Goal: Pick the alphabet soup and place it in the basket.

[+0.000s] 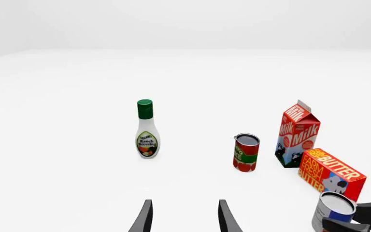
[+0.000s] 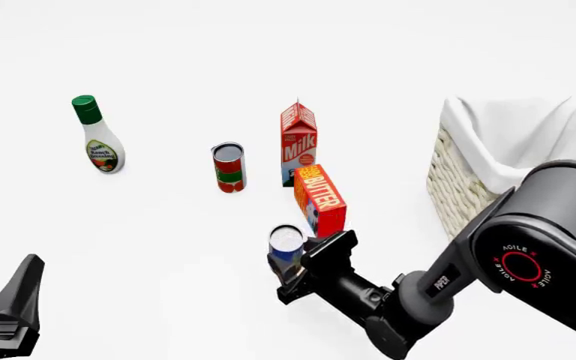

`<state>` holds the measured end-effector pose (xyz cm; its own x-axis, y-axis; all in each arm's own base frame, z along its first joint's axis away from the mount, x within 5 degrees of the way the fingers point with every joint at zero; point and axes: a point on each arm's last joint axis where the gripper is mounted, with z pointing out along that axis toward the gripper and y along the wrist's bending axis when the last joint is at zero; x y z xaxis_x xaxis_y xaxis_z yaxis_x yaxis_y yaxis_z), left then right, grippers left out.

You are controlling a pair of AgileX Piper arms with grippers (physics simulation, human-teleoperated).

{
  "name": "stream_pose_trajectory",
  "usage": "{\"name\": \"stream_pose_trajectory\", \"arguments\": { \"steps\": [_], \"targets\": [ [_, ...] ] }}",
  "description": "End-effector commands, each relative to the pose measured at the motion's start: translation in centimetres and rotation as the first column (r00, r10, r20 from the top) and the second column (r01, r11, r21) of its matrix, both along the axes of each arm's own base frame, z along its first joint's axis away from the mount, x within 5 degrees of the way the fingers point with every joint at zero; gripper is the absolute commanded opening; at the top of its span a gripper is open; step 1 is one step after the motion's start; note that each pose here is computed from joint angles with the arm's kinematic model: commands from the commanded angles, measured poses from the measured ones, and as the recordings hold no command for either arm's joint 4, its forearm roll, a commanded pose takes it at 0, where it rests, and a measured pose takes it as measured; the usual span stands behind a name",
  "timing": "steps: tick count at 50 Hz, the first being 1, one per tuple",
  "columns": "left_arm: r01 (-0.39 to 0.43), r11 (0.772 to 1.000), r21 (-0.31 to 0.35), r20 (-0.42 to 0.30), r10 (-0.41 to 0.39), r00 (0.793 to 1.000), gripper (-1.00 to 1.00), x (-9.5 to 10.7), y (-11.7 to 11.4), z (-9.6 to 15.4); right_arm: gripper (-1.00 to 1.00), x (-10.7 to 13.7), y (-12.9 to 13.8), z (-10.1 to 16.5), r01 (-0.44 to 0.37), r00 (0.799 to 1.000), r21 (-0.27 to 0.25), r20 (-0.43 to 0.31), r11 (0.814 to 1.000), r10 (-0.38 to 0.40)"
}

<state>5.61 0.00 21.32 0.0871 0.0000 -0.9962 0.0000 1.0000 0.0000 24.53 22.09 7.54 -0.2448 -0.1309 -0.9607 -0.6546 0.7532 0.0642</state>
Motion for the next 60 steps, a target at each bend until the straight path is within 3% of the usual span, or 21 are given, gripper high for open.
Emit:
{"name": "stream_pose_trajectory", "arguments": {
  "steps": [1,15,36,60],
  "targets": [
    [0.000,1.000,0.000,0.000,0.000,1.000,1.00,0.0,0.0,0.0,-1.00,-0.3,0.1,-0.3,-0.003,1.000,0.006,-0.017,1.000,0.003],
    [0.000,1.000,0.000,0.000,0.000,1.000,1.00,0.0,0.0,0.0,-1.00,-0.9,-0.1,1.1,-0.012,1.000,0.018,0.001,1.000,0.012],
    [0.000,1.000,0.000,0.000,0.000,1.000,1.00,0.0,0.0,0.0,-1.00,-3.1,-2.3,7.7,-0.021,0.994,0.069,0.112,0.997,0.013],
    [0.000,1.000,0.000,0.000,0.000,1.000,1.00,0.0,0.0,0.0,-1.00,-5.7,-5.2,14.6,-0.022,0.970,0.104,0.245,0.994,-0.004]
  ]
}}
